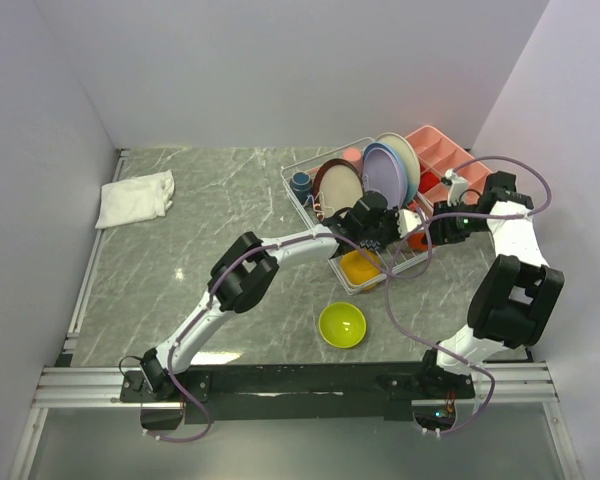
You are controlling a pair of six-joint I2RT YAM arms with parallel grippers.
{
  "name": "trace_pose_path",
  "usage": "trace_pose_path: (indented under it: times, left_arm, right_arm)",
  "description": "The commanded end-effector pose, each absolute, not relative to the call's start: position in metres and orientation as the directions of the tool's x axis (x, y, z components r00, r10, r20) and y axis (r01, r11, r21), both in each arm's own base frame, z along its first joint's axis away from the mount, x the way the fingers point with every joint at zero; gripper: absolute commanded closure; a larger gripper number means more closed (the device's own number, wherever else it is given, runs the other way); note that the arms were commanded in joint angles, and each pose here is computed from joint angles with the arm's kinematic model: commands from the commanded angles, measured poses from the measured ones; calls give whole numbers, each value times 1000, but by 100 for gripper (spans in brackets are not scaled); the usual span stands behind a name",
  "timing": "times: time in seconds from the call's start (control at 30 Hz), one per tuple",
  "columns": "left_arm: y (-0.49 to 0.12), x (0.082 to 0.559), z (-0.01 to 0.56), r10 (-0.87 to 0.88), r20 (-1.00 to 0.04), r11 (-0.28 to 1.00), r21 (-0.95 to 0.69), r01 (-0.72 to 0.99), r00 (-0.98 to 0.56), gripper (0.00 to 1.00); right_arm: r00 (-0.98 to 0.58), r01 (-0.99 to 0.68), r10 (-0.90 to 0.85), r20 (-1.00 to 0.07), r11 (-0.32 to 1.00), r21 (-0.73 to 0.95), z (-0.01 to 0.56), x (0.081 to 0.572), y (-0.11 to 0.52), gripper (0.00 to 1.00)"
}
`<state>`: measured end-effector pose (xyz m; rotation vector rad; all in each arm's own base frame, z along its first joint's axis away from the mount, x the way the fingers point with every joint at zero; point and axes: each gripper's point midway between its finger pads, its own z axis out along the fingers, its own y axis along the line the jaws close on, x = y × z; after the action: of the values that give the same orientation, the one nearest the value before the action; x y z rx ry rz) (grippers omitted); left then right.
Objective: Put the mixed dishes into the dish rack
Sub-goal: Adjust the dish rack at the center of the board.
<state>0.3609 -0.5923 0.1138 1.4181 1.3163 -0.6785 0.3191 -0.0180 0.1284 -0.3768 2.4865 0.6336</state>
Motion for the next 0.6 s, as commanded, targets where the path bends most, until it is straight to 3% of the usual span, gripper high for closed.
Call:
trace_pose_path:
  times: [0.0,0.4,0.57]
  left_arm:
    - [-609,364,148,260,-925,186,330,926,278,99]
    - [-627,372,153,201,-936,224,330,917,288,99]
    - [-639,376,159,160,-930,244,361,900,330,96]
  right_arm:
    - [-776,-434,-170,-608,843,318,138,324,-14,60]
    - [-753,-294,-136,-644,945,143,127,362,-52,60]
    - [-826,-189,-84,-557,973,134,100,368,-68,62]
